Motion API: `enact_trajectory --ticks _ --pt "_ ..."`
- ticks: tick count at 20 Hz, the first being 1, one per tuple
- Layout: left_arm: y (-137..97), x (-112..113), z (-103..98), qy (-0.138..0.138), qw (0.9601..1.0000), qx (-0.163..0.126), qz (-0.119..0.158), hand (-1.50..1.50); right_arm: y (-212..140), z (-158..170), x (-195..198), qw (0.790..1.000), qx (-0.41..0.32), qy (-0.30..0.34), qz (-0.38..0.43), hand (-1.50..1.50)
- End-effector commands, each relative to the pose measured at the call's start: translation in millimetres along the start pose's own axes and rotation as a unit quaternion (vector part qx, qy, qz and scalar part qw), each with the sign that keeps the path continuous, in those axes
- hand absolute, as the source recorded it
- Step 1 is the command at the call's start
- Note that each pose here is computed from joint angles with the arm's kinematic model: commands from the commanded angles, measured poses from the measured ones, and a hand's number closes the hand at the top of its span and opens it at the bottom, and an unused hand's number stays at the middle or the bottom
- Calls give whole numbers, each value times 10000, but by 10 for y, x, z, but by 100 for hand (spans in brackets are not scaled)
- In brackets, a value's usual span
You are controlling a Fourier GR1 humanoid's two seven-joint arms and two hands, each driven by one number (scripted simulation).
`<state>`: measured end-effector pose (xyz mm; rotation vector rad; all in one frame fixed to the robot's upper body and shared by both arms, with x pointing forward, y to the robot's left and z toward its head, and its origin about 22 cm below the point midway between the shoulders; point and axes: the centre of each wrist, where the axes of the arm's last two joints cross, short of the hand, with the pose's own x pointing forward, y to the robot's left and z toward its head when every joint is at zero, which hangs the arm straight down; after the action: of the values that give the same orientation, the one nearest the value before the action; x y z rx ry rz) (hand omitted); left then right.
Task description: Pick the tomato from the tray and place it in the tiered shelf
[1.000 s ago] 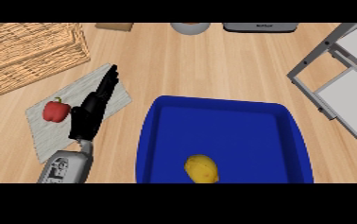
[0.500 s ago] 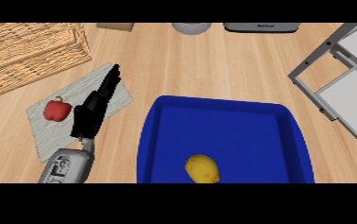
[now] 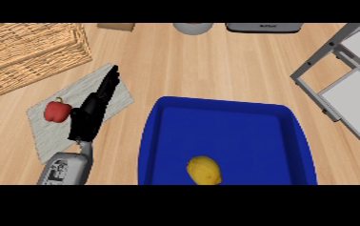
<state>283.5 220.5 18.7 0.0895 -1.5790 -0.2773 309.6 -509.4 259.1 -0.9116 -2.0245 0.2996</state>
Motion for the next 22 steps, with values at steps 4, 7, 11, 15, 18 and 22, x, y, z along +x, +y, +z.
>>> enact_trajectory --ticks 4,7,11,15,18,22 --pt "-202 2 25 12 10000 -8 -8 0 -47 12 -204 9923 -380 792 868 -150" --pt "-1 -38 106 -50 10000 59 3 0 -16 162 -435 9939 -407 803 638 -150" --pt "-63 -112 37 19 10000 -21 -52 0 -175 9 -358 9943 -522 927 -90 -150" --pt "-73 -121 69 31 10000 -21 0 0 -343 -28 -306 9940 -332 938 -451 -150" --pt "-45 38 -82 -11 9999 91 -79 0 -324 -97 -243 9933 -131 838 -784 -150" --pt "106 161 62 36 10000 -34 26 0 -487 -129 -157 9905 -202 856 -1053 -150"
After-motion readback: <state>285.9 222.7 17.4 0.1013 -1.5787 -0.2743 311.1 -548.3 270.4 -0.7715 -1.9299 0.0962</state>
